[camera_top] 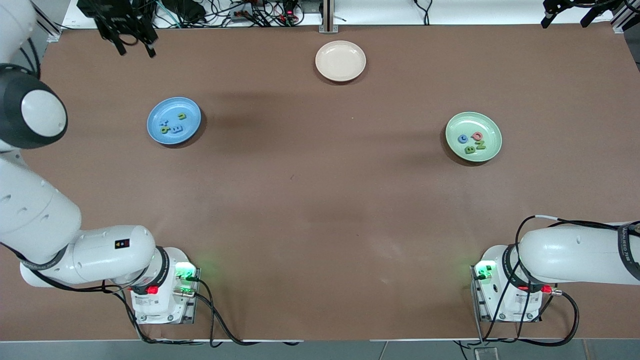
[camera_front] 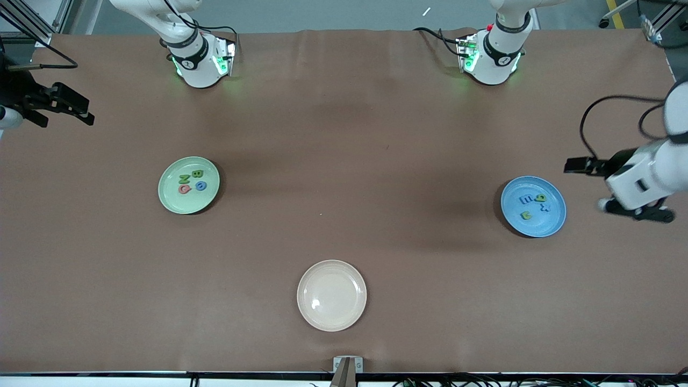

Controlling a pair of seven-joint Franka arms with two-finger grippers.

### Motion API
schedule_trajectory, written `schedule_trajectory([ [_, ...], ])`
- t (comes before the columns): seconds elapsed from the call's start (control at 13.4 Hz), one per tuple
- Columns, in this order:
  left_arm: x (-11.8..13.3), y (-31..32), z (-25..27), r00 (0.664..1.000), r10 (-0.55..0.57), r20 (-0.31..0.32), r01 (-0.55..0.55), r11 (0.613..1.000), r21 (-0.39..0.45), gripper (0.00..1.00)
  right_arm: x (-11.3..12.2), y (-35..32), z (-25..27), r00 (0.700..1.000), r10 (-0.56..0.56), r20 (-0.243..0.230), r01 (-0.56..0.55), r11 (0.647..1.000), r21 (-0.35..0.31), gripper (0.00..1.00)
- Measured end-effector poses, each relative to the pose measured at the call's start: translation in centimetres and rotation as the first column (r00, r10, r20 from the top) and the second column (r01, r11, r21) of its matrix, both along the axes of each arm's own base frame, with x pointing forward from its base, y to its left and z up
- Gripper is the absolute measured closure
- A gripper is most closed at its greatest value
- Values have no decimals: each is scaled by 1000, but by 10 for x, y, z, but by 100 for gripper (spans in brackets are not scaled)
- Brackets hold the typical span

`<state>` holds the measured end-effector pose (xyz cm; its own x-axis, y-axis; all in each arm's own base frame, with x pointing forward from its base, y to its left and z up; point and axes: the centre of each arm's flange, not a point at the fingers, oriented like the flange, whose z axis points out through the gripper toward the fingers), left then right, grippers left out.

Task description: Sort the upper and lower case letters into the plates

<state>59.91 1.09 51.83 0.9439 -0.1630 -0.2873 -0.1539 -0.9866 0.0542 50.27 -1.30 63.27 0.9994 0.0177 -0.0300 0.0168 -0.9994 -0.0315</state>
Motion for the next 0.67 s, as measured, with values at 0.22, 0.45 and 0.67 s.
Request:
schedule_trajectory([
  [0.22,-26,9,52,997,31,76,-31,1000,2,0,0,0,0,1000,0,-1,0,1000,0,0],
  [0.45,-49,15,85,990,43,131,-44,999,2,0,0,-1,-1,1000,-1,-4,1,1000,-1,0],
  [0.67,-64,17,115,979,55,198,-56,998,-1,0,0,-1,-1,1000,-2,-6,2,1000,-1,0],
])
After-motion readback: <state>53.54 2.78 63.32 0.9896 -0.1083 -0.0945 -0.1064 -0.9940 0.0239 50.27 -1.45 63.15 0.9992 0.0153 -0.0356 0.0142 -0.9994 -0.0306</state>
